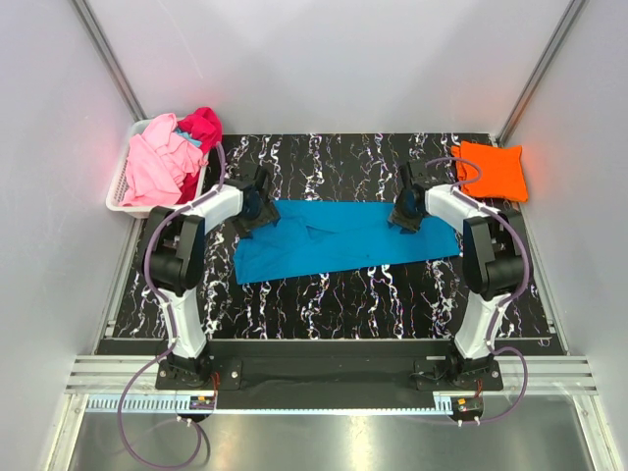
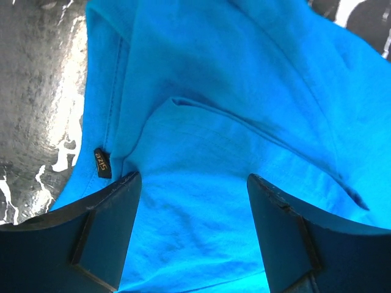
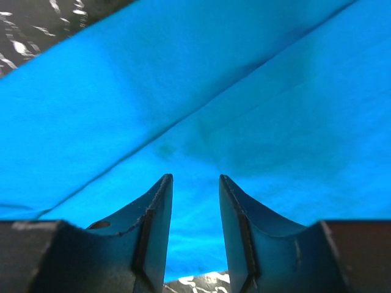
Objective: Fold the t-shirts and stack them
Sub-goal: Fold the tshirt
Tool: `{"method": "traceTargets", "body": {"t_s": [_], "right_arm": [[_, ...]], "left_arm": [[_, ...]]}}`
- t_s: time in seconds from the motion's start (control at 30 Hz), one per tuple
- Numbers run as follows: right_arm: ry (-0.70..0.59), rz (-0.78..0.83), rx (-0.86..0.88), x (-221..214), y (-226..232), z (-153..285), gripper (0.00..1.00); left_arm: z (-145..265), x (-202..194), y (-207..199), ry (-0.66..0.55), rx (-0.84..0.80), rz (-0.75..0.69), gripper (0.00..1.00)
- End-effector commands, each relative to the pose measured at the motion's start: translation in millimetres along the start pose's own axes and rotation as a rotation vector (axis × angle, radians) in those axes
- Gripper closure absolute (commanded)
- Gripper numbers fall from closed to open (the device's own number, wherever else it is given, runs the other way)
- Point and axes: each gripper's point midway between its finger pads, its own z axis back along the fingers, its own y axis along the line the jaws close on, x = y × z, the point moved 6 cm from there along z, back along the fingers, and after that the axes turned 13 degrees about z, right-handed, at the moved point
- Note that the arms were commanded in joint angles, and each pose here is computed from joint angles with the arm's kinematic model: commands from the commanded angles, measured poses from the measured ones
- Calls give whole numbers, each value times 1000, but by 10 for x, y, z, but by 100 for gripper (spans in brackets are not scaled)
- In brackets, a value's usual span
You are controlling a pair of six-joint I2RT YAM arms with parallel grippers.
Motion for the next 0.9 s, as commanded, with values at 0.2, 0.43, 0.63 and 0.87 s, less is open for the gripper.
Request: {"method": "traceTargets", "body": {"t_s": [0.2, 0.43, 0.63, 0.87], "right_arm": [[-143, 75, -16, 328, -27, 495, 57], [-60, 146, -20, 313, -76, 222, 53], [-22, 187, -12, 365, -131, 69, 53], [85, 193, 11, 149, -156, -77, 52]], "left_arm": [[656, 172, -242, -65, -195, -68, 23], [540, -225, -159, 49, -173, -91, 23], [221, -509, -31, 134, -77, -75, 23], [-5, -433, -79, 117, 31, -37, 23]]}}
